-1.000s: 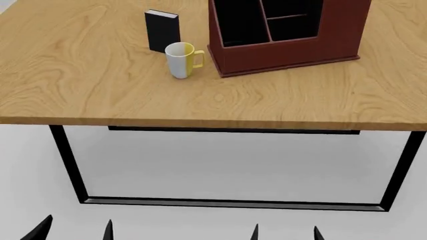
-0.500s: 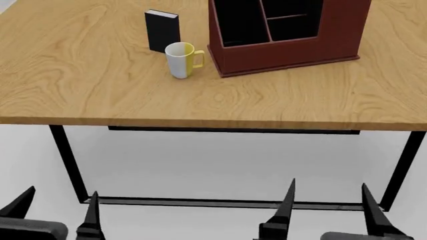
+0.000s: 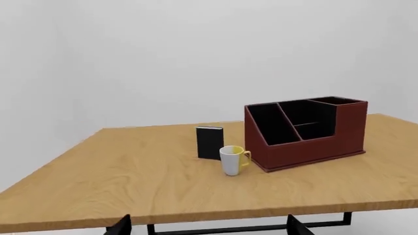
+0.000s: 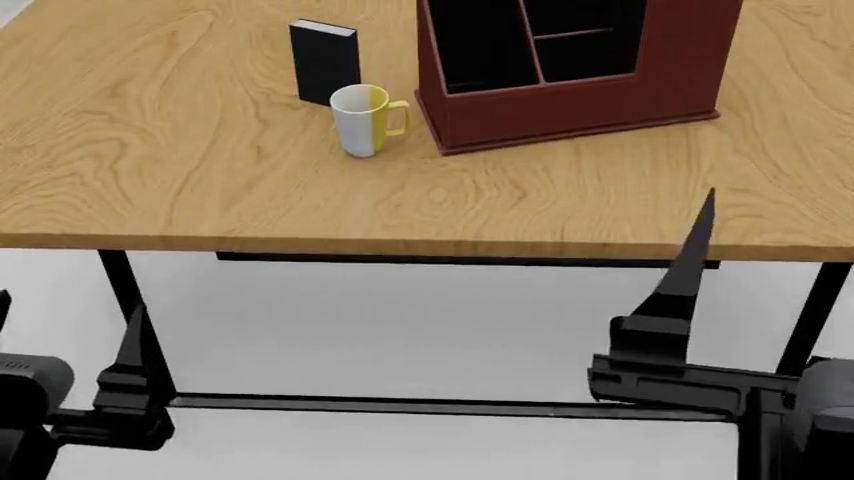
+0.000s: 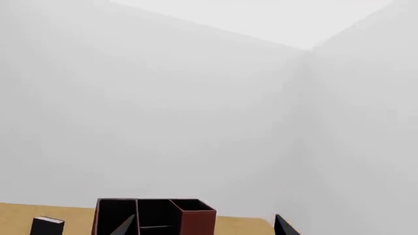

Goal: Pick up the book and place it in the back compartment of the caddy.

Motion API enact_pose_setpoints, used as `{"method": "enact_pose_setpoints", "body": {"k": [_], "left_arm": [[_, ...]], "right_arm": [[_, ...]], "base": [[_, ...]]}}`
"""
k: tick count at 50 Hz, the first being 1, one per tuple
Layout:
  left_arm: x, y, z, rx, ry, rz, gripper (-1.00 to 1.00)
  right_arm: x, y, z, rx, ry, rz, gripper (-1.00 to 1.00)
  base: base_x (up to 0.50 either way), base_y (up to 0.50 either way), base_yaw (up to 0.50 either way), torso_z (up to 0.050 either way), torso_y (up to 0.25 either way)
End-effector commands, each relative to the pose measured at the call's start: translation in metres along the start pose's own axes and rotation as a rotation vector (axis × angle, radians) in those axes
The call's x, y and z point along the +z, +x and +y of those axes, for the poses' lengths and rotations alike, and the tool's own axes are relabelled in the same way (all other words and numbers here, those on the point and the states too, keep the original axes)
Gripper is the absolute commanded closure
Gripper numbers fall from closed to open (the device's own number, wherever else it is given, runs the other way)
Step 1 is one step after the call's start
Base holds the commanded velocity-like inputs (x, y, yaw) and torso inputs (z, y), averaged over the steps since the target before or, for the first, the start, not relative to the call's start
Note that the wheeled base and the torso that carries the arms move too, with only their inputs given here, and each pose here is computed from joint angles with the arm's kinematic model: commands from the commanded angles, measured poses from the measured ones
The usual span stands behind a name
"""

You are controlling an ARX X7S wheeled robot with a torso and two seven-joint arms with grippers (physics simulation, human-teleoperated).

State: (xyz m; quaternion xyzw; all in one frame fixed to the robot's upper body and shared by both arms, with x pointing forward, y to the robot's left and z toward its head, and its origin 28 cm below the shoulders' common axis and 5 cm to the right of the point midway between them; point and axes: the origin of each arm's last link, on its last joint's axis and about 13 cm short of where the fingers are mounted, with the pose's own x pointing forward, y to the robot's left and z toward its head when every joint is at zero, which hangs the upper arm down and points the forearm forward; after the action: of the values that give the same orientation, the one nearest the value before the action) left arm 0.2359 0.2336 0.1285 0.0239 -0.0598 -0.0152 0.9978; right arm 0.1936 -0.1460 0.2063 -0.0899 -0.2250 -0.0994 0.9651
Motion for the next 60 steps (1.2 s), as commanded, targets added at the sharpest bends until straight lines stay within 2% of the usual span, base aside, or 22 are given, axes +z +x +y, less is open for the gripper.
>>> {"method": "enact_pose_setpoints", "body": {"k": [1, 21, 29, 60], "left_arm": [[0.022, 0.004, 0.011, 0.02, 0.027, -0.026, -1.0], [0.039, 0.007, 0.014, 0.017, 0.039, -0.037, -1.0], [0.037, 0.006, 0.015, 0.02, 0.035, -0.038, -1.0], [0.035, 0.006, 0.012, 0.004, 0.025, -0.042, -1.0]], "right_arm": [[0.046, 0.005, -0.017, -0.036, -0.071, -0.11, -1.0], [0.077, 0.007, -0.024, -0.031, -0.099, -0.185, -1.0], [0.076, 0.004, -0.022, -0.018, -0.1, -0.176, -1.0], [0.075, 0.0, -0.023, -0.01, -0.096, -0.181, -1.0]], "base": [[0.0, 0.0, 0.0, 0.0, 0.0], [0.0, 0.0, 0.0, 0.0, 0.0], [0.0, 0.0, 0.0, 0.0, 0.0], [0.0, -0.28, 0.0, 0.0, 0.0]]}}
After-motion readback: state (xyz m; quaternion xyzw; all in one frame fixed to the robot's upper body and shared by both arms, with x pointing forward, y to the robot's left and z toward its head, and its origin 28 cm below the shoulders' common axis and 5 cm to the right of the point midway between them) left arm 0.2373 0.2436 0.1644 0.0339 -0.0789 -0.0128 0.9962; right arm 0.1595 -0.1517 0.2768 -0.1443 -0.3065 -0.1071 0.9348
